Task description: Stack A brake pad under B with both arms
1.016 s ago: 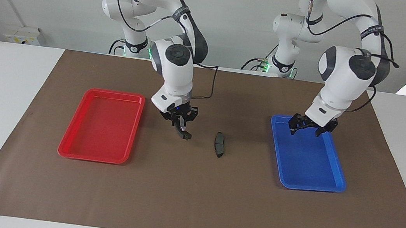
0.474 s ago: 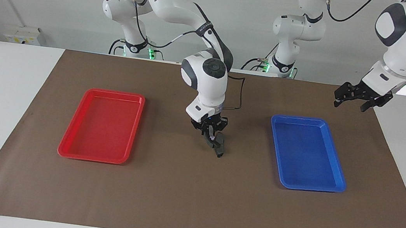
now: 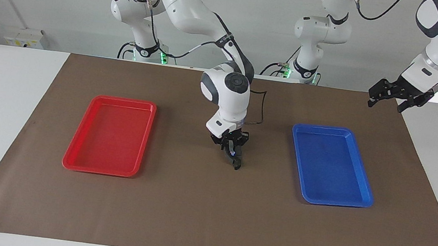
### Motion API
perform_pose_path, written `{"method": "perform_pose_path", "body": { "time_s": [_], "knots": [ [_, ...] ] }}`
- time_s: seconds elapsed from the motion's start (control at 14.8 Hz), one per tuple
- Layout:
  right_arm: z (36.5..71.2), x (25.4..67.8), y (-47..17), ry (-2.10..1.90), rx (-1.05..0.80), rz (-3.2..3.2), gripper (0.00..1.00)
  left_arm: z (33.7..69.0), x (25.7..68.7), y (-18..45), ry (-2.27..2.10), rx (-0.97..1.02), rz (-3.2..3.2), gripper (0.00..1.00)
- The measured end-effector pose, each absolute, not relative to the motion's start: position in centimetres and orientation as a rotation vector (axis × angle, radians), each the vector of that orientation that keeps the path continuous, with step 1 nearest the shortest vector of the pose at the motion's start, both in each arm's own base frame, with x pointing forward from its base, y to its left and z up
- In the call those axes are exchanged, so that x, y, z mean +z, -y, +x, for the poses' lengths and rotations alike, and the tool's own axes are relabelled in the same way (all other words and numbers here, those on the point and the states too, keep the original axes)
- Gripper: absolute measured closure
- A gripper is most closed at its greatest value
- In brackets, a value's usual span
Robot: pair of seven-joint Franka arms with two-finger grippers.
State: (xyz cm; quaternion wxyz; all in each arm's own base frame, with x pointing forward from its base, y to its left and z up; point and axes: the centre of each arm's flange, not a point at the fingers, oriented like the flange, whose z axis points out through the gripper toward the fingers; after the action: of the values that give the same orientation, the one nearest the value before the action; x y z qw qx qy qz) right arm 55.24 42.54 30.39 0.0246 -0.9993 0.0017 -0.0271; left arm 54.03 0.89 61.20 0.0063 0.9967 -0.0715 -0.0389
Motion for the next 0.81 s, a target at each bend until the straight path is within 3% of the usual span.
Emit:
{"method": "perform_pose_path", "body": {
  "time_s": [0.81],
  "knots": [
    [55.77,30.73,-43.21,0.002,-0.164,-3.051,0.58,54.02,61.2,-0.88,0.224,-0.122,3.118,0.01]
  ]
}}
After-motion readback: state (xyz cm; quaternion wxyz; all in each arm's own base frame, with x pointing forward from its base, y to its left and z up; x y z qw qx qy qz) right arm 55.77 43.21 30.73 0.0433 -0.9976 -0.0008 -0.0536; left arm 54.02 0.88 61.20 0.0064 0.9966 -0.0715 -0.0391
